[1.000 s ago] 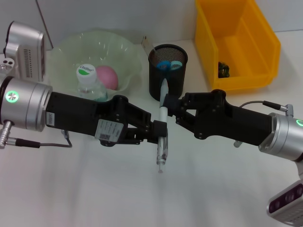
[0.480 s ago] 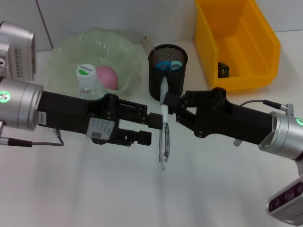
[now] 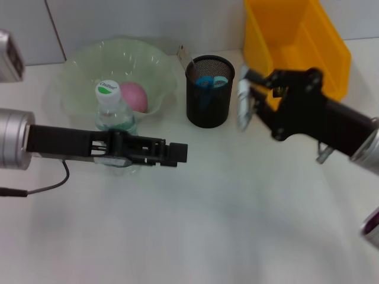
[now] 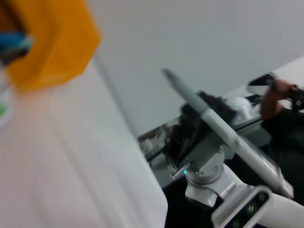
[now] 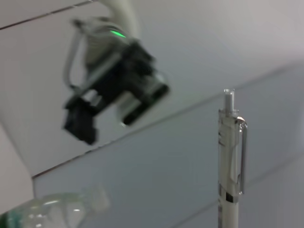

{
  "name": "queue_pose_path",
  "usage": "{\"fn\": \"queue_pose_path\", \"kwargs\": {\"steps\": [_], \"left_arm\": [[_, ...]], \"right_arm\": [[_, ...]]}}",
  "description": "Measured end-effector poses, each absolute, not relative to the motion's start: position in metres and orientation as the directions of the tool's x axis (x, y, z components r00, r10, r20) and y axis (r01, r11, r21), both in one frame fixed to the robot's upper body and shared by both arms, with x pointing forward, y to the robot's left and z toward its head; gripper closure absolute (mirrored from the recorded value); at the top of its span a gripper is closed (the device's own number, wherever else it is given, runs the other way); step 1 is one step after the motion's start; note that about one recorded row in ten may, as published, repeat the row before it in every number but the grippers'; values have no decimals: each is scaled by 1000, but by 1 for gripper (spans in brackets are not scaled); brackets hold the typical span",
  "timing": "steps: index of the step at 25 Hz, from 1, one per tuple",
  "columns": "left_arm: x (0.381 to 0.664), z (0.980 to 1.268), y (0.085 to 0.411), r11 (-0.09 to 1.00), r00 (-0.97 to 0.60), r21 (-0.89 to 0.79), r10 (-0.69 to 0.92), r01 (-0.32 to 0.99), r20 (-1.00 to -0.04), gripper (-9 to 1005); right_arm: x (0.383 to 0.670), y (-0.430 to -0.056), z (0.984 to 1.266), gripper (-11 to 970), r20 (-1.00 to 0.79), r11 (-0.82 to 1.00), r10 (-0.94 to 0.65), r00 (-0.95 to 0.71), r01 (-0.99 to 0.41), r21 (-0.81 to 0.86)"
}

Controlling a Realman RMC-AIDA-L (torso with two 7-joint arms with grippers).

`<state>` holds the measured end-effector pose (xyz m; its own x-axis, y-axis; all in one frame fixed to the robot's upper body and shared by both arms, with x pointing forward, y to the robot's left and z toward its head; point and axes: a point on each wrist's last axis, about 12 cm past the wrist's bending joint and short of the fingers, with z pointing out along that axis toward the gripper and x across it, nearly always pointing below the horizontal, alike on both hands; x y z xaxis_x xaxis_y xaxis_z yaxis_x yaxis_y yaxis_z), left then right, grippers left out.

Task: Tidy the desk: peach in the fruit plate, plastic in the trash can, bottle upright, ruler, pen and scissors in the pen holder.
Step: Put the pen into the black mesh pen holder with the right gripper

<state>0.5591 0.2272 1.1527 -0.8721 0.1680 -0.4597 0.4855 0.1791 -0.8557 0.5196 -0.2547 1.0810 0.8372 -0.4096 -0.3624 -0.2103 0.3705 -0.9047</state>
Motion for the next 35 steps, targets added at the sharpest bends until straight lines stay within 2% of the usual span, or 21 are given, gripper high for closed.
{"fn": "queue_pose_path", "kwargs": {"steps": [3,5,6,8,10,12,16,22,24,30,33,35], "left_arm": [[557,1151,229,161,-845,-831,157,533,-512,406],[545,1142,234,109,-737,-729,115,676,-666,403],[542,1139,235,100,-701,-694,104,713,-706,401],[542,1139,235,100,-701,-694,104,713,-706,399],[530,1125,235,83,-547,-542,69,836,-834,396],[528,1122,235,76,-514,-509,59,857,-856,393],[518,1107,232,84,-318,-317,-2,945,-948,387],[515,1091,226,153,-146,-143,11,978,-989,378],[515,1076,220,223,-74,-63,45,973,-996,375],[509,1059,220,321,-52,-26,72,947,-996,366],[506,1058,220,328,-55,-31,62,944,-997,362],[504,1057,220,327,-62,-40,59,944,-996,321]], "right_arm": [[523,-267,1089,824,-482,452,-380,789,-297,-841],[531,-278,1098,824,-641,550,-310,703,-417,-723],[531,-278,1098,824,-641,550,-310,703,-417,-723],[540,-280,1101,824,-726,594,-265,635,-486,-642],[557,-276,1103,824,-819,636,-219,530,-559,-532],[563,-273,1104,823,-842,647,-204,499,-577,-498],[580,-263,1110,823,-908,673,-132,397,-637,-377],[600,-251,1116,823,-962,684,-72,262,-689,-239],[605,-250,1115,823,-972,692,-73,225,-690,-211],[613,-243,1110,824,-991,700,-72,112,-703,-130],[615,-242,1110,822,-994,702,-64,89,-704,-108],[617,-240,1110,818,-996,697,-62,60,-712,-86]]}}
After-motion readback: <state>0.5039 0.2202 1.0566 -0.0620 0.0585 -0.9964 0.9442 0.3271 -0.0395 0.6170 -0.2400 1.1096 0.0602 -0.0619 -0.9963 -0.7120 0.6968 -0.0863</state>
